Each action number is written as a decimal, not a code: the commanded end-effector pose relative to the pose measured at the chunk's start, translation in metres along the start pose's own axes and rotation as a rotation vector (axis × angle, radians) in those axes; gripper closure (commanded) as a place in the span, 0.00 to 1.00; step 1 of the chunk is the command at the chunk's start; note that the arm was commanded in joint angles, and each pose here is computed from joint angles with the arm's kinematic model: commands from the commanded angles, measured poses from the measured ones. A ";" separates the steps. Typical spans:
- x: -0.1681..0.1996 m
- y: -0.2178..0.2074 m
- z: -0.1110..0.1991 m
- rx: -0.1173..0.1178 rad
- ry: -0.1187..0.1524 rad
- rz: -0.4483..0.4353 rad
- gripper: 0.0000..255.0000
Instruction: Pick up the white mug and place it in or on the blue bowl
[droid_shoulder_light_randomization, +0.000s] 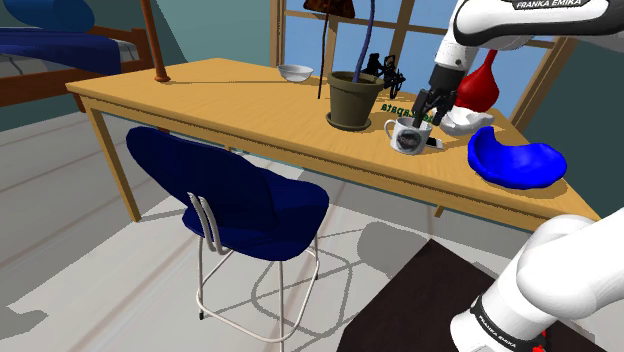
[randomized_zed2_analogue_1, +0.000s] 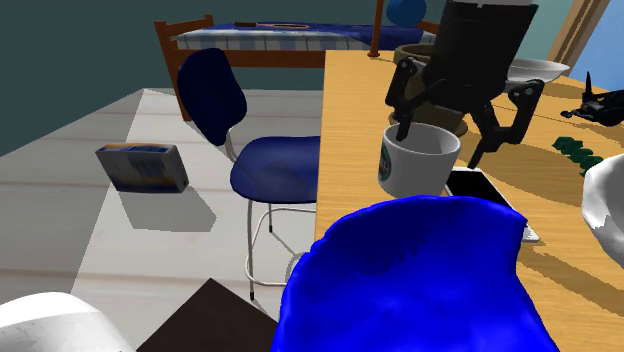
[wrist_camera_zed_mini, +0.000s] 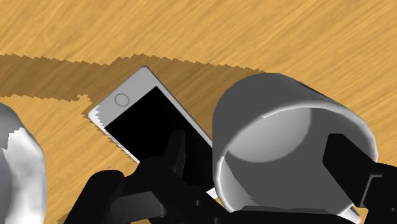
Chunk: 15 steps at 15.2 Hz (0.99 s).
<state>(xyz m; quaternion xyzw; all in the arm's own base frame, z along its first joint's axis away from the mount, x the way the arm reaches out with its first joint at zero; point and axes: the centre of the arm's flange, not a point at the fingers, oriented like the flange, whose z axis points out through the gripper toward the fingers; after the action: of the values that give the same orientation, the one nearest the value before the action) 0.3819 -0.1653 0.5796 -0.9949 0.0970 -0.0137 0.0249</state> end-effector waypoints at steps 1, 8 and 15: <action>0.001 0.001 0.009 0.000 0.001 -0.001 0.00; 0.001 0.001 0.028 0.000 0.001 -0.001 0.00; 0.001 0.001 0.028 0.000 0.001 -0.001 1.00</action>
<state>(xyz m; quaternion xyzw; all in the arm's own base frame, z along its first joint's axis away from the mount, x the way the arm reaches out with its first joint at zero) 0.3835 -0.1655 0.5514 -0.9949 0.0966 -0.0140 0.0249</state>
